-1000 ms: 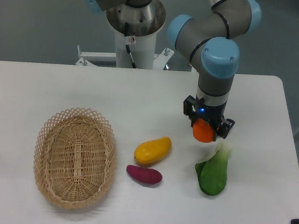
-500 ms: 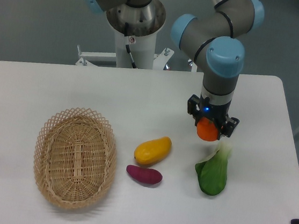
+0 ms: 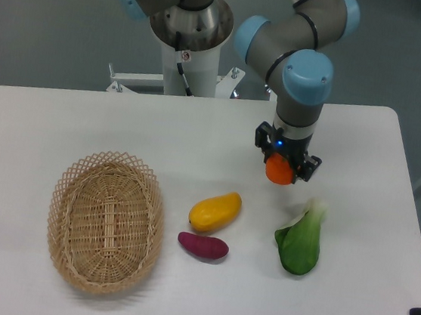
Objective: Place the orange on the table
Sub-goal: 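Carry the orange toward the mango and lower it to the table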
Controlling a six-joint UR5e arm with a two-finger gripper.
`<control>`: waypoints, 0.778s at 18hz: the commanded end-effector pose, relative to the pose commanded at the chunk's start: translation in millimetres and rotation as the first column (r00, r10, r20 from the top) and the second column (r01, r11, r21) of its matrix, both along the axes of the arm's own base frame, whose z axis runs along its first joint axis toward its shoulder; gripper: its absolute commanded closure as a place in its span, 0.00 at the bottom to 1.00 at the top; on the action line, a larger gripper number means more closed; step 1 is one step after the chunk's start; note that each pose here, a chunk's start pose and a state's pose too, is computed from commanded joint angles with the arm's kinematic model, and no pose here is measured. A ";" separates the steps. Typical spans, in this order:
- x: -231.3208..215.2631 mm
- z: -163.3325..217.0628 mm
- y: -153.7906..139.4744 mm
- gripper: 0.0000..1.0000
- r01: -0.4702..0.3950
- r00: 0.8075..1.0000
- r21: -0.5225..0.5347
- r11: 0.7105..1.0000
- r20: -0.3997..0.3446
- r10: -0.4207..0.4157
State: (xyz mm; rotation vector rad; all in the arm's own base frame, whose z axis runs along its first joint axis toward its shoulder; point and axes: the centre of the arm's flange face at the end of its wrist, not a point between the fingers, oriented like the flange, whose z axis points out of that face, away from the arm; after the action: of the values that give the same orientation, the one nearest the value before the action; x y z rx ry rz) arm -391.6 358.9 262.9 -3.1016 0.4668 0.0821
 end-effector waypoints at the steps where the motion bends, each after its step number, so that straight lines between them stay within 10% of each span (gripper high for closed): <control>1: 3.9 -3.0 -1.0 0.36 0.002 1.000 -0.002 1.000 0.007 -0.002; 14: 55.5 -49.5 -4.5 0.35 0.096 0.989 -0.048 0.994 0.113 -0.090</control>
State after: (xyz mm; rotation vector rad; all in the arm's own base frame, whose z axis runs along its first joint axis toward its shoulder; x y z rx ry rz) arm -336.1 354.4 213.4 -3.1088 0.6186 -0.1044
